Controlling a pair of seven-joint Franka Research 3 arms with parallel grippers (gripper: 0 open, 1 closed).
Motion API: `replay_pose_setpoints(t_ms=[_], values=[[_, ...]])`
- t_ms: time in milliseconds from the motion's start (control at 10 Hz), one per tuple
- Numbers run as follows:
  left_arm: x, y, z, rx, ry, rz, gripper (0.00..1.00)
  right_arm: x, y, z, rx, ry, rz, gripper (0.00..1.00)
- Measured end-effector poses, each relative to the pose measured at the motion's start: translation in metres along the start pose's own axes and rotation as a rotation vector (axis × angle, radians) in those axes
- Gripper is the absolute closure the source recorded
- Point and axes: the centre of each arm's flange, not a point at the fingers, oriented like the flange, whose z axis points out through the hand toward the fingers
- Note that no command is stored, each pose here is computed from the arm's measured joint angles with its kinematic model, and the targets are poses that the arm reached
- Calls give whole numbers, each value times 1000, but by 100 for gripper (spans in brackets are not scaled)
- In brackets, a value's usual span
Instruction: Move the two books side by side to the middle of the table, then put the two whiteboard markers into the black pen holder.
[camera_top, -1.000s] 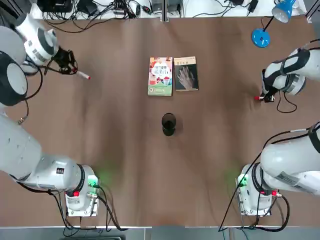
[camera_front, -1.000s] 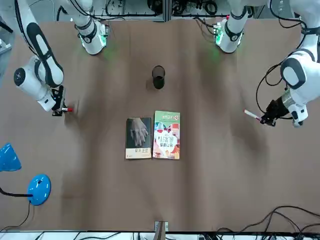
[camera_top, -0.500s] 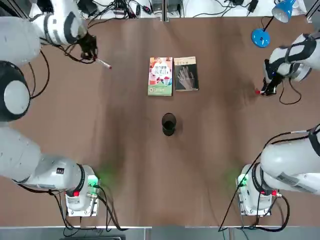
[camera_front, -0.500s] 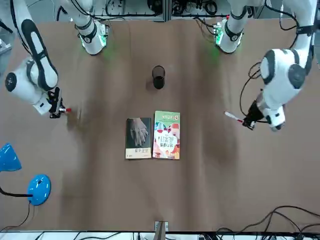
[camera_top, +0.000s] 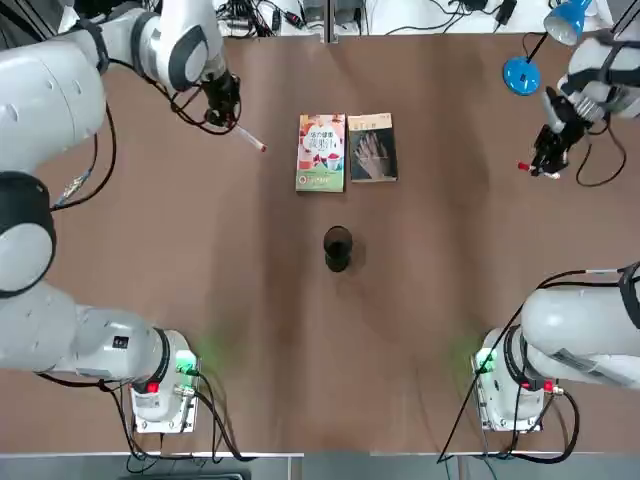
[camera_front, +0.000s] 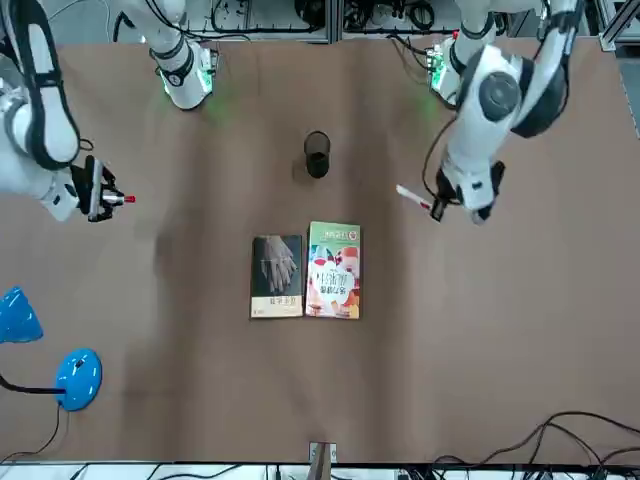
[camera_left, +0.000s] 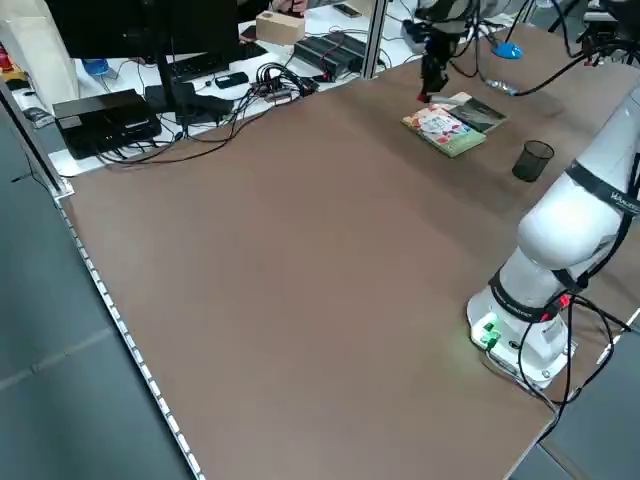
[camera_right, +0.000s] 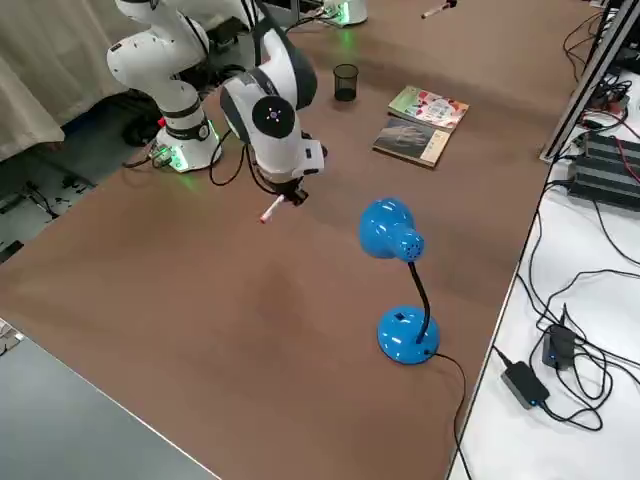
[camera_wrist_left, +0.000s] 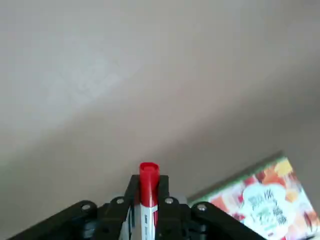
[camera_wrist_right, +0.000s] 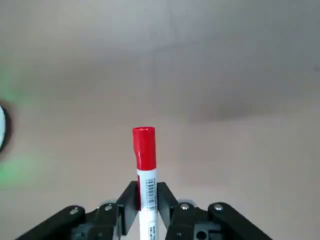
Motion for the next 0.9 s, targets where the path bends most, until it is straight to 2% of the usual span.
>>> replay_pose_setpoints(t_ms=[200,400,700,900], values=[[-44,6,-22,26,60,77,82,10,-4,-17,69,76,0,78],[-106,4,-26,34,149,182,82,16,-16,-15,168,148,-5,78],[-165,9,-16,21,255,367,82,34,-28,-14,265,310,-18,78],[-201,14,1,23,309,487,82,61,-30,-25,308,431,-54,78]])
